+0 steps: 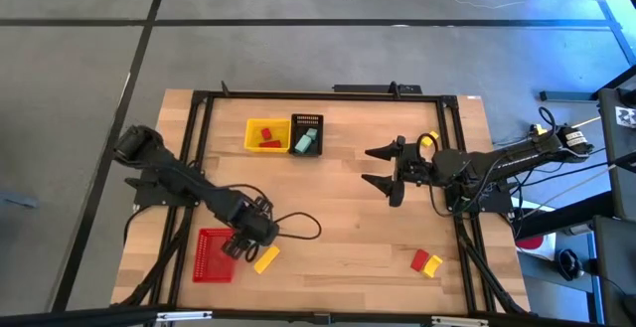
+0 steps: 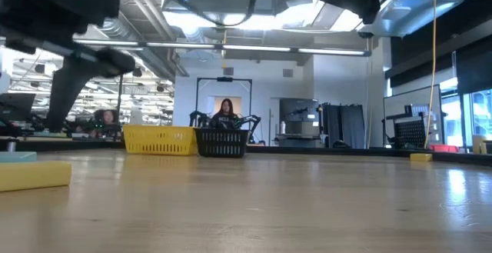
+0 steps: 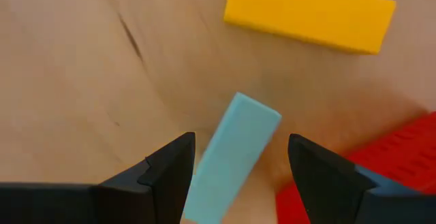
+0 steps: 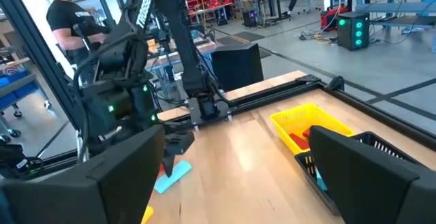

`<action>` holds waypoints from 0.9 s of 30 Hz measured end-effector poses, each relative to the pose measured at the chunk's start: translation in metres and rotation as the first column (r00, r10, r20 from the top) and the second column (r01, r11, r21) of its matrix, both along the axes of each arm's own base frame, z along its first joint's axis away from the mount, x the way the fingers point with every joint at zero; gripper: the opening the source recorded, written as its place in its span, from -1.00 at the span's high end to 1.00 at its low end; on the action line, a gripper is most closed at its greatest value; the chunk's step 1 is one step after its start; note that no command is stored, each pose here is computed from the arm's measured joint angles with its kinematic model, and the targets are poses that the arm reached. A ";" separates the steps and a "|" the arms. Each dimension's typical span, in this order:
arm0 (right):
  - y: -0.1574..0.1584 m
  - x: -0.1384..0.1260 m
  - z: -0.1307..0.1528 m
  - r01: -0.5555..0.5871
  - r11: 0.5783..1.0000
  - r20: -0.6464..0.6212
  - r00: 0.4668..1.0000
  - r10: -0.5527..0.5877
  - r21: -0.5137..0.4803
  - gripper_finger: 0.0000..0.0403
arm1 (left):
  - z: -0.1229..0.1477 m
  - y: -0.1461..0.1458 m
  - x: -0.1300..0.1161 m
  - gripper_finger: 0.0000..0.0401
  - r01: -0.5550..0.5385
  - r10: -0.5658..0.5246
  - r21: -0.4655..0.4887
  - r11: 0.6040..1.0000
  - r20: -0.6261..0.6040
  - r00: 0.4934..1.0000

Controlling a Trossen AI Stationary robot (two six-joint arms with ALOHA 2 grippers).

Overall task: Sort & place blocks by color
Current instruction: Put the blue block into the black basket

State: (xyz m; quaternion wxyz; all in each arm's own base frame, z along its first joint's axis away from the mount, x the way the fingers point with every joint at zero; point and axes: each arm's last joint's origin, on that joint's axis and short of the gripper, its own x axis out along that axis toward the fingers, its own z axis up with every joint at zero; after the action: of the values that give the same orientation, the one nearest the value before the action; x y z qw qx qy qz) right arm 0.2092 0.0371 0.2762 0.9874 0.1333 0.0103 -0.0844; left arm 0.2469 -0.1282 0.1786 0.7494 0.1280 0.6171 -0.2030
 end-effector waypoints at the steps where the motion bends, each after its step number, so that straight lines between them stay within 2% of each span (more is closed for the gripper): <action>1: 0.000 0.000 0.000 0.000 1.000 -0.002 1.000 0.000 -0.001 -0.81 | -0.003 0.000 0.001 -0.13 -0.010 0.010 -0.006 1.000 -0.017 1.000; 12: 0.000 0.000 -0.001 0.000 1.000 -0.011 1.000 0.000 0.000 -0.81 | -0.028 -0.003 0.005 -0.13 -0.035 0.039 0.037 0.999 -0.108 0.993; 21: 0.000 0.000 -0.001 0.001 1.000 -0.011 1.000 -0.001 0.001 -0.81 | -0.028 0.009 0.013 -0.13 -0.018 0.021 0.184 0.983 -0.015 1.000; 24: 0.000 0.000 -0.001 0.001 1.000 -0.010 1.000 -0.001 0.002 -0.81 | -0.028 0.019 0.020 -0.13 -0.052 0.051 0.175 0.983 0.007 0.999; 27: 0.000 0.000 -0.001 0.001 1.000 -0.010 1.000 -0.001 0.002 -0.81 | -0.028 0.032 0.025 -0.13 -0.136 0.138 0.150 0.979 0.003 0.990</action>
State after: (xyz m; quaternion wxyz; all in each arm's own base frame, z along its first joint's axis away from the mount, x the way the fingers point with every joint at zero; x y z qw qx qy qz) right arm 0.2091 0.0371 0.2752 0.9872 0.1336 0.0153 -0.0855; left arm 0.2722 -0.0967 0.1506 0.7474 0.1406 0.6408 -0.1044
